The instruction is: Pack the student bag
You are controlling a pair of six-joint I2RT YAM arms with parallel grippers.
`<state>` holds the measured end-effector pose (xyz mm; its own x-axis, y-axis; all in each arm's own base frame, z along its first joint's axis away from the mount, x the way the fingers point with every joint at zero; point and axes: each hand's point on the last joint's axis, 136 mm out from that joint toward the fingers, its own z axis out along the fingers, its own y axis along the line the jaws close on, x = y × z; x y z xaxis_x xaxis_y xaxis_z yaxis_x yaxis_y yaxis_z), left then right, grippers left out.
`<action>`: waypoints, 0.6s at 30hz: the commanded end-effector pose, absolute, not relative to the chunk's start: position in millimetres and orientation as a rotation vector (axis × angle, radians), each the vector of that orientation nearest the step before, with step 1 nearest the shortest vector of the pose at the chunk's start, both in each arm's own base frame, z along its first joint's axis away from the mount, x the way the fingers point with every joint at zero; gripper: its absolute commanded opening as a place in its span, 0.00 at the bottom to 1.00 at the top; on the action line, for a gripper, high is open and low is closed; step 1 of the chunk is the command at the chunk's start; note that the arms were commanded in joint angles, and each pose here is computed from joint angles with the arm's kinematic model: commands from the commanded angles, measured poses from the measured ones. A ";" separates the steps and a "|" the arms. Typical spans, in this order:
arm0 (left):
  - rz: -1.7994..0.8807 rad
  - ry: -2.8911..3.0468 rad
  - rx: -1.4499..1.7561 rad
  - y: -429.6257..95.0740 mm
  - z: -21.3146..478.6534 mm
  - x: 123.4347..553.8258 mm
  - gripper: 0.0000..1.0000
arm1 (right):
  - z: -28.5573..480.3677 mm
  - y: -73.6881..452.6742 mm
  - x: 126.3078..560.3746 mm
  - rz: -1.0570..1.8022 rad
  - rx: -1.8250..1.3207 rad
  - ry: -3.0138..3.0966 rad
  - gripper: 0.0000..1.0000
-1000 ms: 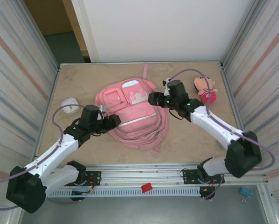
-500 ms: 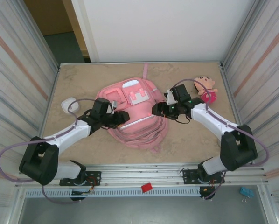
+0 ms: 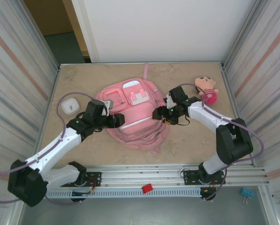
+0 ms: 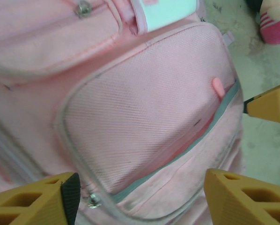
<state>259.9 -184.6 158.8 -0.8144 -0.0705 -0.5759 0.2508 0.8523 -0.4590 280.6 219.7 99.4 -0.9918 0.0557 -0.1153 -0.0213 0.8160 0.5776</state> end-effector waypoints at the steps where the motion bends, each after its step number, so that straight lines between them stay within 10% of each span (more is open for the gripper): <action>1: -0.516 2.422 0.340 -162.5 140.4 252.8 0.75 | 102.1 222.4 268.1 0.902 -0.045 2.919 0.73; 18: -0.800 2.359 0.528 -208.9 119.5 254.8 0.74 | 106.2 262.5 312.1 1.139 -0.089 2.729 0.61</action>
